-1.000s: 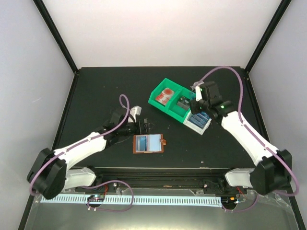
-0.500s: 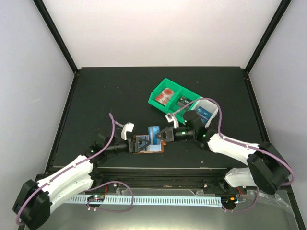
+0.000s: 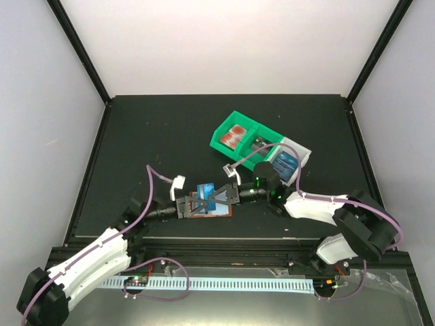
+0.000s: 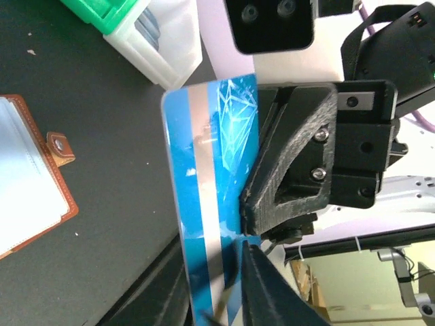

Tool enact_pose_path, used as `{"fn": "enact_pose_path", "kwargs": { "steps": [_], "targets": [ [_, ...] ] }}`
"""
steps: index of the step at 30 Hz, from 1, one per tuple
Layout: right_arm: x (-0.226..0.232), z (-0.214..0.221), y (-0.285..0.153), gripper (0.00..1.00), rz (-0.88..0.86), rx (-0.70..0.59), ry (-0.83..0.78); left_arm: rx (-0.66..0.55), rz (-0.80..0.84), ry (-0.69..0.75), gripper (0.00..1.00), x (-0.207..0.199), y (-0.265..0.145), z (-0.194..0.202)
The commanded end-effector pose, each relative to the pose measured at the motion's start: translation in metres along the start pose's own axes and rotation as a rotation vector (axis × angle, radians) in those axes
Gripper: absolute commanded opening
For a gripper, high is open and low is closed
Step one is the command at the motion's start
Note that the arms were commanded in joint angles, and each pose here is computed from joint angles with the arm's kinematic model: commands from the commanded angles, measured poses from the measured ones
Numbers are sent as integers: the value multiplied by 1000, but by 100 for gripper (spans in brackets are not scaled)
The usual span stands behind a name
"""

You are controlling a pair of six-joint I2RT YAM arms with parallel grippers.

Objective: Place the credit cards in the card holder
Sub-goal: Pick up the credit card from the storage box.

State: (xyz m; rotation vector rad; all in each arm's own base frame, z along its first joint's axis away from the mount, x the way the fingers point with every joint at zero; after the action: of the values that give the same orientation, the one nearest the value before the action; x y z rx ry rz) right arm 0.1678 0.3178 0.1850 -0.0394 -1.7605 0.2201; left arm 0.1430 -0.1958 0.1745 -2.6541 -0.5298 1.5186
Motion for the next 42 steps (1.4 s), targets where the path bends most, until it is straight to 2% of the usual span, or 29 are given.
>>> {"fn": "enact_pose_path", "kwargs": {
  "steps": [1,2,5,6,9,11,13,17,20,22,29,34,38,42],
  "targets": [
    [11,5,-4,1,-43,1,-32,-30,50,9,17,-10,-4,-4],
    [10,5,-5,1,-40,-5,-31,-33,52,13,16,-12,-4,-4],
    [8,5,-6,2,-34,-19,-32,-28,40,15,2,-9,-5,-2],
    [7,4,-8,8,-29,-30,-32,-26,28,13,2,-7,-5,-1],
    [-2,2,-12,43,21,-83,-40,-17,-25,6,2,4,-5,3],
    [-13,0,-16,56,97,-123,-52,-8,-90,-4,2,14,-5,6],
    [-28,-1,-22,60,203,-162,-56,2,-176,-18,1,28,-7,10],
    [-66,-7,-38,62,532,-254,-65,32,-325,-40,2,56,-9,19],
    [-83,-6,-51,62,869,-345,-124,68,-371,-37,2,67,-6,22],
    [-91,-3,-52,62,1009,-350,-152,90,-390,-29,2,72,-3,22],
    [-111,11,-20,63,1226,-235,-204,127,-397,-34,2,81,8,19],
    [-121,13,-17,61,1363,-228,-217,120,-364,-36,2,81,13,16],
    [-129,17,-21,59,1394,-225,-202,104,-340,-23,2,79,16,11],
    [-134,19,-17,52,1381,-207,-183,93,-330,-15,2,80,19,7]
  ]
}}
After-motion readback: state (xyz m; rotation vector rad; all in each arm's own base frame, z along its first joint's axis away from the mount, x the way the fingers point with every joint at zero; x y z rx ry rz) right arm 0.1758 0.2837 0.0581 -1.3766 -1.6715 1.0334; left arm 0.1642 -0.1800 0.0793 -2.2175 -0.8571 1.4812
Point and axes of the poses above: each gripper's point midway between its finger pads, its own y axis out along the fingers, its own x axis along the line the jaws close on, z = x × y, the point moved 4 cm from there along -y, back along the fingers, and after that the axes turned 8 degrees about y, right-handed, at the moved point
